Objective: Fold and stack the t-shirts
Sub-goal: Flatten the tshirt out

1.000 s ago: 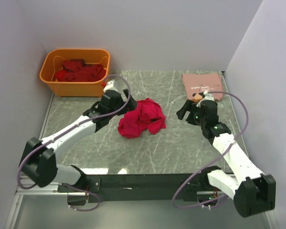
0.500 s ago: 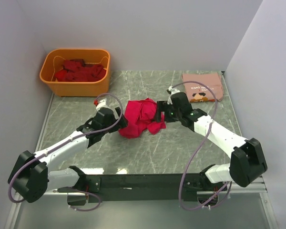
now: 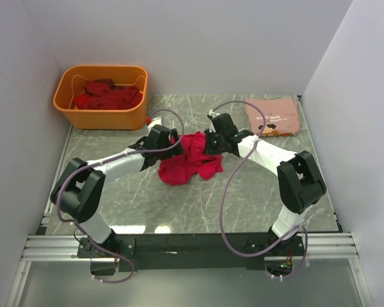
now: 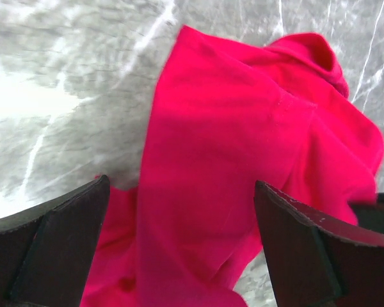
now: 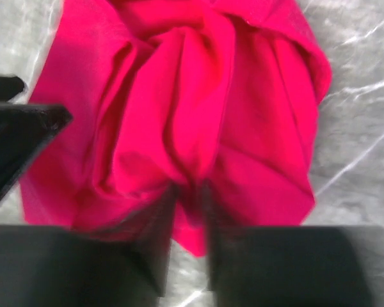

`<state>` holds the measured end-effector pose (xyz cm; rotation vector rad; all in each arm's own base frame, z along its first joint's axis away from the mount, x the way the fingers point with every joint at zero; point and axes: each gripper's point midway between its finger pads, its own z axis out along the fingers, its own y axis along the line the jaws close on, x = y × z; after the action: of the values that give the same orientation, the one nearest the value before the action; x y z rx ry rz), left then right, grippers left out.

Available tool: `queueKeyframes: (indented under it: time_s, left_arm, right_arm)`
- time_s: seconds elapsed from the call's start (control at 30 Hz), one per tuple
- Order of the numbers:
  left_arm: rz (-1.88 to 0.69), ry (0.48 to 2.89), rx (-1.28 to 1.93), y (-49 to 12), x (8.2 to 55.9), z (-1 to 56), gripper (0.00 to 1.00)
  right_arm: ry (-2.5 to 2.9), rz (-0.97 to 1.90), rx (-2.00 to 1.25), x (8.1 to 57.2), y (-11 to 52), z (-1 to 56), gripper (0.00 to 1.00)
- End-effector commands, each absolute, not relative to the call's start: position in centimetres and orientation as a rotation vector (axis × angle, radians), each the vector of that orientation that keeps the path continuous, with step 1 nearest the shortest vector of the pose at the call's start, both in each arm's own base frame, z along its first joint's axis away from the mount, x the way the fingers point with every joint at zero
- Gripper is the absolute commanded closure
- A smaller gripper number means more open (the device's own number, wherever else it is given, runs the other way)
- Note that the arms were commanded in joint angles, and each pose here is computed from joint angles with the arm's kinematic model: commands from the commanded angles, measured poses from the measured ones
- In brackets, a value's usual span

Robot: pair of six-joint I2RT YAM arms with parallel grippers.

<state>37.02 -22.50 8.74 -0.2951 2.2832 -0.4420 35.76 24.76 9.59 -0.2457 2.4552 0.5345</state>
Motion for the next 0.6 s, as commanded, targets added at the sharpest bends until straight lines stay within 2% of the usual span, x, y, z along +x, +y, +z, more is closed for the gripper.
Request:
queueKeyframes:
  time_s: [0.0,0.17,0.3,0.57]
  left_arm:
    - [-0.525,2.242,-0.238,-24.4,38.6,10.8,0.02]
    - [-0.556,2.278,-0.229,-24.3,37.0,10.3,0.01]
    - [-0.609,2.217,-0.247,-23.5,34.9,13.0,0.01]
    - [-0.503,2.289,-0.211,-22.9,28.6,13.0,0.01]
  right_arm:
    - [2.427,0.538,-0.224,37.0,25.2,10.8,1.0]
    - [2.383,0.401,-0.121,36.9,22.4,12.1,1.0]
    - [2.39,0.289,-0.018,36.1,20.0,12.8,1.0]
    - [2.414,0.356,-0.021,33.5,19.7,12.9,1.0]
